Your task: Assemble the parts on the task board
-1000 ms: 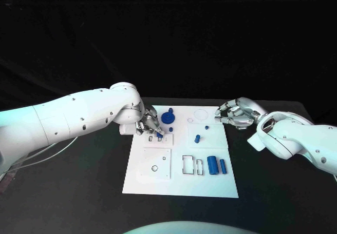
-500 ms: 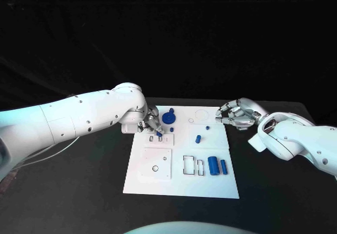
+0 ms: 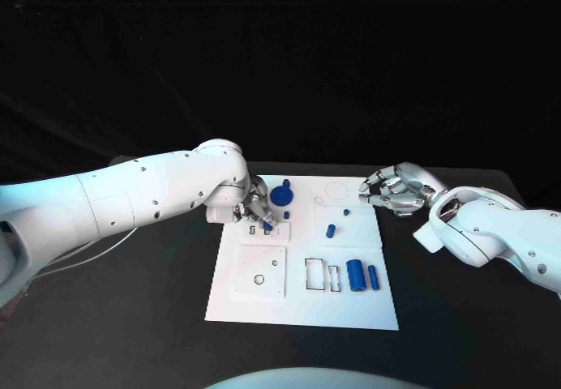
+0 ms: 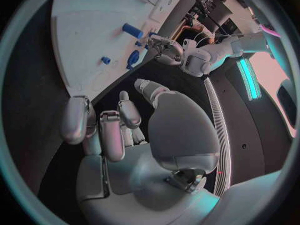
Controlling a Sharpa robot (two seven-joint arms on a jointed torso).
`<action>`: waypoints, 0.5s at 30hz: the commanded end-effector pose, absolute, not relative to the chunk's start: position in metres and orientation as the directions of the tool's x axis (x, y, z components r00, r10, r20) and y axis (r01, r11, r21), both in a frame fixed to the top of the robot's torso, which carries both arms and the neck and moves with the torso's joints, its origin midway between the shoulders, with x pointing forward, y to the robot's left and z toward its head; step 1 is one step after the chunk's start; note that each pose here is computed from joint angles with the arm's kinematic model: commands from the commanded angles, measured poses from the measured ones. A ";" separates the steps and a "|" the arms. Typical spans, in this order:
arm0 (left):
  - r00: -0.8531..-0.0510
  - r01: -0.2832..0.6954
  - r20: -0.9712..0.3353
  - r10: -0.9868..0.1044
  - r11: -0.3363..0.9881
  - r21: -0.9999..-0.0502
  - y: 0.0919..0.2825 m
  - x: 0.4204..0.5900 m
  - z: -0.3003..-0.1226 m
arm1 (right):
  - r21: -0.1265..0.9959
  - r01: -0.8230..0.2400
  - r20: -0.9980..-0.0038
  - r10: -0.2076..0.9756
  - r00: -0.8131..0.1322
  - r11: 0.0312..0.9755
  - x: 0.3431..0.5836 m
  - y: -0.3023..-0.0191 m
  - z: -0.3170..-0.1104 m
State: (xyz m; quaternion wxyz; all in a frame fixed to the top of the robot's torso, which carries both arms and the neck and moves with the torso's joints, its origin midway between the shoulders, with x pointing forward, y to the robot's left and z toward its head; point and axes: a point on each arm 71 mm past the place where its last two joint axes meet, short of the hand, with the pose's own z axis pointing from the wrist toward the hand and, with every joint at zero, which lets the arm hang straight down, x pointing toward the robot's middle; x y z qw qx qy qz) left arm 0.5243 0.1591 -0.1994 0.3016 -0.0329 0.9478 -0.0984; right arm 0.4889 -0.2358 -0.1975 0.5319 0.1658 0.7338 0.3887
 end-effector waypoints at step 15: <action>-0.837 0.031 -0.544 -0.063 0.986 -0.162 0.158 0.520 -0.203 | 0.745 -0.183 -0.655 0.651 -0.383 0.641 0.488 -0.234 -0.197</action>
